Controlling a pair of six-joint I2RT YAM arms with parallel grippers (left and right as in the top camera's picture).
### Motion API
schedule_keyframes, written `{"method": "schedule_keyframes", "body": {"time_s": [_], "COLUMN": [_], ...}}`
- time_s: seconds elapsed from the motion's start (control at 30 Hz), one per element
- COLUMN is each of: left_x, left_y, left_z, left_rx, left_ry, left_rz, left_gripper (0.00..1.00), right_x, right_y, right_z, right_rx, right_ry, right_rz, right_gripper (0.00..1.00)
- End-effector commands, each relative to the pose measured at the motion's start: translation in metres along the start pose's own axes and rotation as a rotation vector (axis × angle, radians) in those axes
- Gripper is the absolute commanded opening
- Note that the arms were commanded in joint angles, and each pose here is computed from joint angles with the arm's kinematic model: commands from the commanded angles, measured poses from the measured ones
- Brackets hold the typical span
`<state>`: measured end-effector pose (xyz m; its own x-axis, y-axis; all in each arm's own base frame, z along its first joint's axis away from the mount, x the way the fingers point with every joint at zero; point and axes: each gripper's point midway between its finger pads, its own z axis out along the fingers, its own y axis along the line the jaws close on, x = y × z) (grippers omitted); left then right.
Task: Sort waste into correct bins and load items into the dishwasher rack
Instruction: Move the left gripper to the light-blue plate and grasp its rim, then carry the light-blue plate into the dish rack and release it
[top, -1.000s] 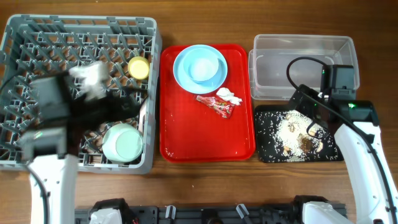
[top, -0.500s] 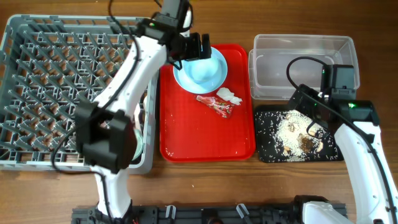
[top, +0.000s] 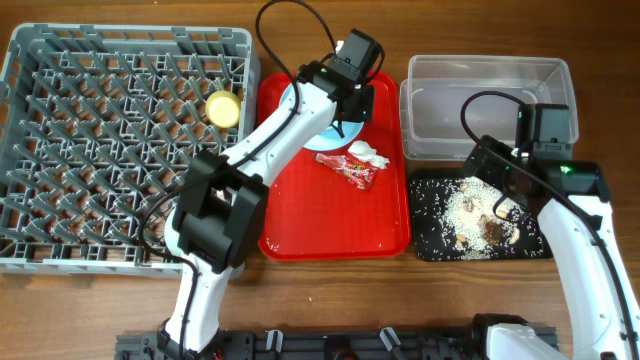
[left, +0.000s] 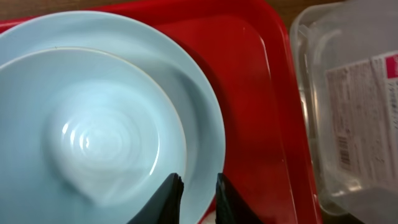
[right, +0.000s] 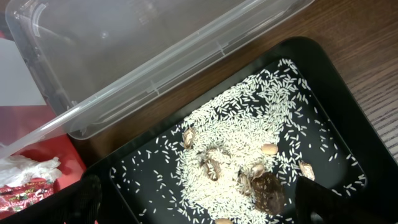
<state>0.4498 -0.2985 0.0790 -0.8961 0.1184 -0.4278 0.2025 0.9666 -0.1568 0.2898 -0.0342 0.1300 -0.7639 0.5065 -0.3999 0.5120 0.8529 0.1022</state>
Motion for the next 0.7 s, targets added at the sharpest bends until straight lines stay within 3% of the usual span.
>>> {"method": "schedule_keyframes", "body": {"time_s": [0.0,0.33,0.37,0.4,0.47,0.57,0.67], "left_x": [-0.010,0.007,0.007,0.007,0.006,-0.015,-0.034], "left_y": [0.007,0.010,0.011,0.011,0.010,0.005,0.000], "left_z": [0.008,0.035,0.035,0.035,0.033,-0.008,-0.088], "left_rx": [-0.039,-0.061,-0.062,-0.062,-0.059,-0.032,0.098], "left_ry": [-0.039,0.017,0.017,0.018,0.013,-0.044,-0.074], "left_rz": [0.000,0.008,0.008,0.008,0.007,-0.001,-0.007], "left_gripper": [0.19,0.16,0.14,0.04,0.04,0.04,0.04], "right_x": [-0.003,-0.003,-0.003,-0.003,-0.003,-0.003,-0.003], "right_y": [0.002,0.002,0.002,0.002,0.002,0.002,0.002], "right_z": [0.000,0.000,0.000,0.000,0.000,0.000,0.000], "right_rx": [-0.004,-0.004,-0.004,-0.004,-0.004,-0.003,-0.004], "right_ry": [-0.004,-0.004,-0.004,-0.004,-0.004,-0.004,-0.004], "right_rz": [-0.009,-0.009,-0.009,-0.010,-0.010,-0.009,-0.009], "right_gripper": [1.00,1.00,1.00,1.00,1.00,1.00,1.00]}}
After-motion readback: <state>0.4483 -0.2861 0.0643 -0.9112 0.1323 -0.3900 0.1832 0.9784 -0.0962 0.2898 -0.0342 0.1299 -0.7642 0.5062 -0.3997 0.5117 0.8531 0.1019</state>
